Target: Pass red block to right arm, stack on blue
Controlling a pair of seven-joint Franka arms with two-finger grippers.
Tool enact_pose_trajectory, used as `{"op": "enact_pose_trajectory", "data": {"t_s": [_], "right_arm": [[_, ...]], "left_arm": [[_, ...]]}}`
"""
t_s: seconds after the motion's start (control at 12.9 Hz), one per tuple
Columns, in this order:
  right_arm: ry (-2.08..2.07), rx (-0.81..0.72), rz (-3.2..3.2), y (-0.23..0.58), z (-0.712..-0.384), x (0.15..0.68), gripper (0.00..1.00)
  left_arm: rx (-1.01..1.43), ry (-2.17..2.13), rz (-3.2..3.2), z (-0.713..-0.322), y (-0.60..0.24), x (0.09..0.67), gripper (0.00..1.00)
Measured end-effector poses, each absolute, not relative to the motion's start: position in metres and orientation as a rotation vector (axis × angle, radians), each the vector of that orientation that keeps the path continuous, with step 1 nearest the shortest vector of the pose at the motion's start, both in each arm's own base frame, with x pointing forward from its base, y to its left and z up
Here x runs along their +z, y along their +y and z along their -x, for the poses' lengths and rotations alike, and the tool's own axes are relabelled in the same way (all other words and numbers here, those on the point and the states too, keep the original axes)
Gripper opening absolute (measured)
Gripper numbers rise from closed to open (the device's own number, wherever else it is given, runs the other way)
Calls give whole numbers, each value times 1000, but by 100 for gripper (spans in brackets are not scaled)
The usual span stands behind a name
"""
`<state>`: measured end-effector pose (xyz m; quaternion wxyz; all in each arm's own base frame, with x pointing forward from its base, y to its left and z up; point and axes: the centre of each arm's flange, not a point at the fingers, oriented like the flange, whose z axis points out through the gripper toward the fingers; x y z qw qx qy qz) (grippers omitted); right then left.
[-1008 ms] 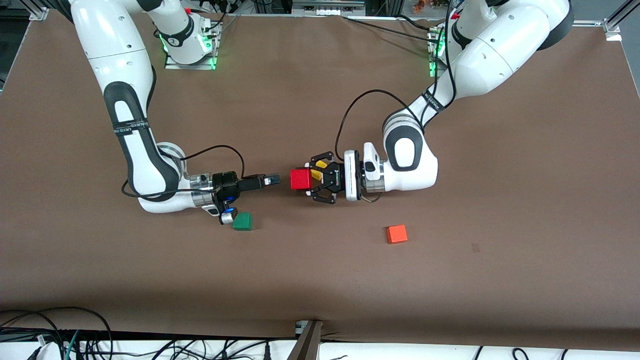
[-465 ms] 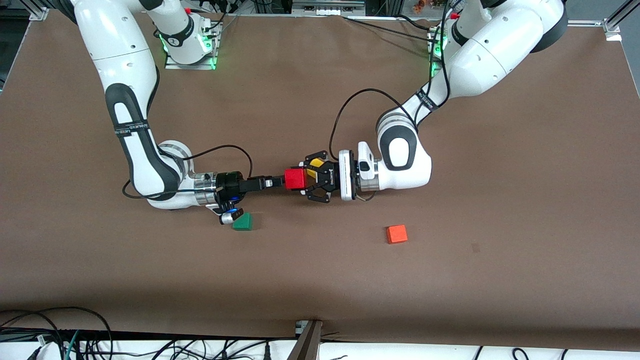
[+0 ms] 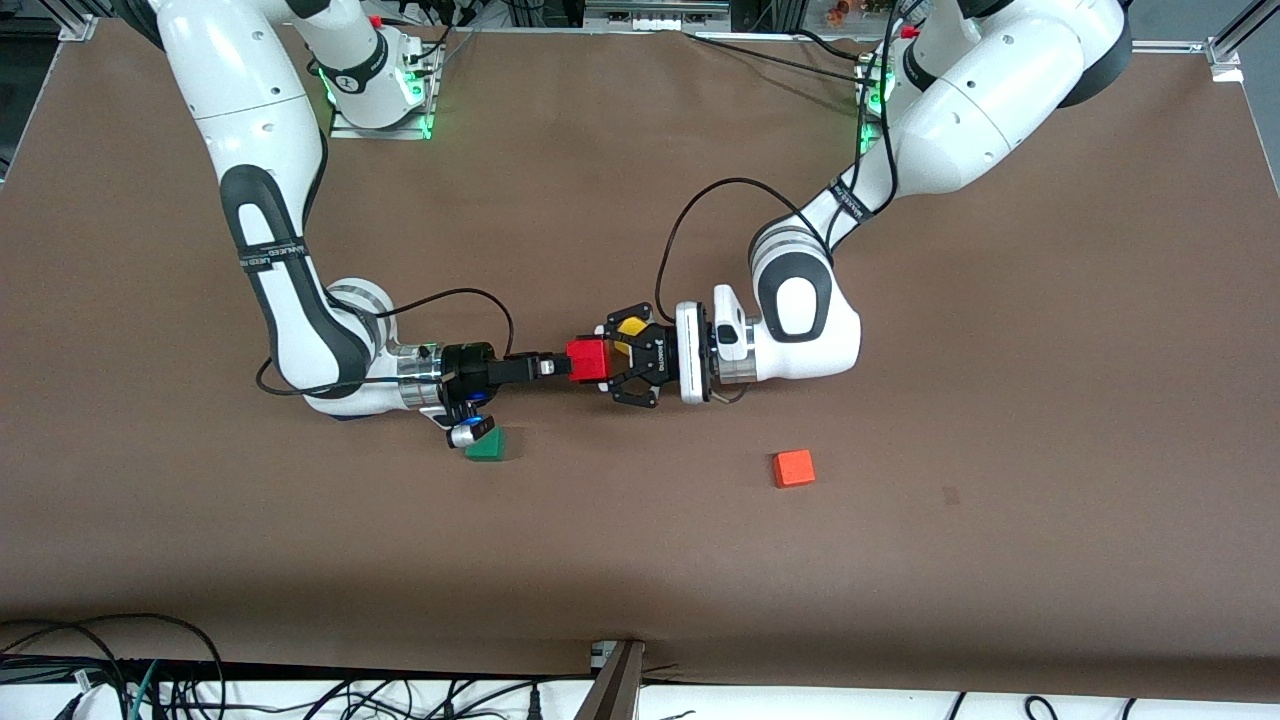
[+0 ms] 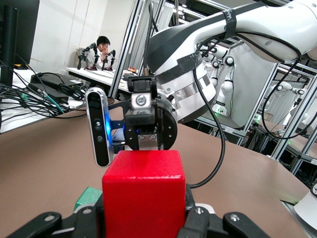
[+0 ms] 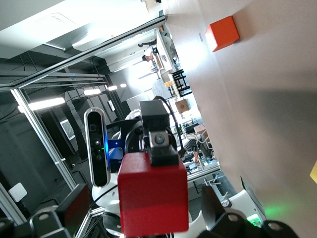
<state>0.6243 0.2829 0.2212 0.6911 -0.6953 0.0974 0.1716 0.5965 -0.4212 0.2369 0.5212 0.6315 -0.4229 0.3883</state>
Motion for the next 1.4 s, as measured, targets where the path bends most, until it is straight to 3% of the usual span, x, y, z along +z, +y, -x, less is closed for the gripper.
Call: {"op": "enact_pose_trajectory", "data": {"t_s": [0.08, 0.31, 0.39, 0.7, 0.78, 1.4], "right_arm": [[216, 382, 1556, 284, -624, 221, 93], [219, 371, 1555, 283, -625, 221, 56], [225, 373, 1553, 282, -625, 221, 56], [219, 366, 1554, 281, -626, 221, 56], [219, 365, 1555, 281, -626, 221, 56], [128, 308, 1754, 228, -648, 234, 56]], "left_arm": [[929, -1007, -1513, -596, -422, 237, 56], [931, -945, -1521, -595, -423, 237, 56], [939, -909, -1523, -594, -425, 235, 57], [1043, -828, -1499, -582, -439, 232, 95], [1042, -832, -1504, -581, -437, 229, 100], [950, -755, -1570, -598, -402, 239, 100]]}}
